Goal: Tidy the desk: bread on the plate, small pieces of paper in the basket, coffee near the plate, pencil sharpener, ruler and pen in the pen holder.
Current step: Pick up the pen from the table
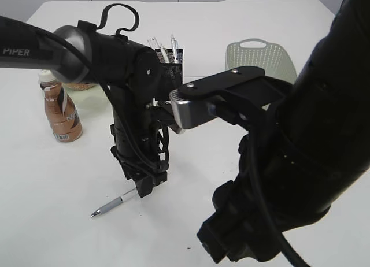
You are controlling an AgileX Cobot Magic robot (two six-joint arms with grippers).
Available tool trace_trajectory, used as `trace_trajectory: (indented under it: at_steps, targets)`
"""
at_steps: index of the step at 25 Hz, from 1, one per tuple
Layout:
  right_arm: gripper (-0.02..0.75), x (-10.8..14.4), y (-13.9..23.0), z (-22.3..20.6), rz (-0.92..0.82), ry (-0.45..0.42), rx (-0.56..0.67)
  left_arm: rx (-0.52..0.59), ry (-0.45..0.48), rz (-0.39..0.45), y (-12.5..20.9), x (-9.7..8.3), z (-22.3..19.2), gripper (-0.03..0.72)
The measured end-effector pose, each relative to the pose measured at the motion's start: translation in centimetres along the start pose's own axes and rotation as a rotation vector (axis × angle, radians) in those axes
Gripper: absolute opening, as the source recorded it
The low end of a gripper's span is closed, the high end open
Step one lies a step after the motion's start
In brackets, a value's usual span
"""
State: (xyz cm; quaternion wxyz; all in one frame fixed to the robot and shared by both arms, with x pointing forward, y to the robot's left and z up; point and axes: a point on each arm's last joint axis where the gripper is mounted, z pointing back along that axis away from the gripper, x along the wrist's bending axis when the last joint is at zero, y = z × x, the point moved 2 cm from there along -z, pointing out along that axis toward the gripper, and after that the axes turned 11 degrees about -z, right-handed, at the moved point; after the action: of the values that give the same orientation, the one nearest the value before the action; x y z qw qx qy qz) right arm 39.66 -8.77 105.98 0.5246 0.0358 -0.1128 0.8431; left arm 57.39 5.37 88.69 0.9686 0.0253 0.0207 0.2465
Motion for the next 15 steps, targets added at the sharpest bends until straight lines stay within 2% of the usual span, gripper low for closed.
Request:
trace_trajectory:
  at_steps: [15]
  targets:
    - [0.384,0.0,0.0,0.0,0.001,0.004,0.0,0.059,-0.007,-0.007,-0.1,0.0,-2.2,0.386]
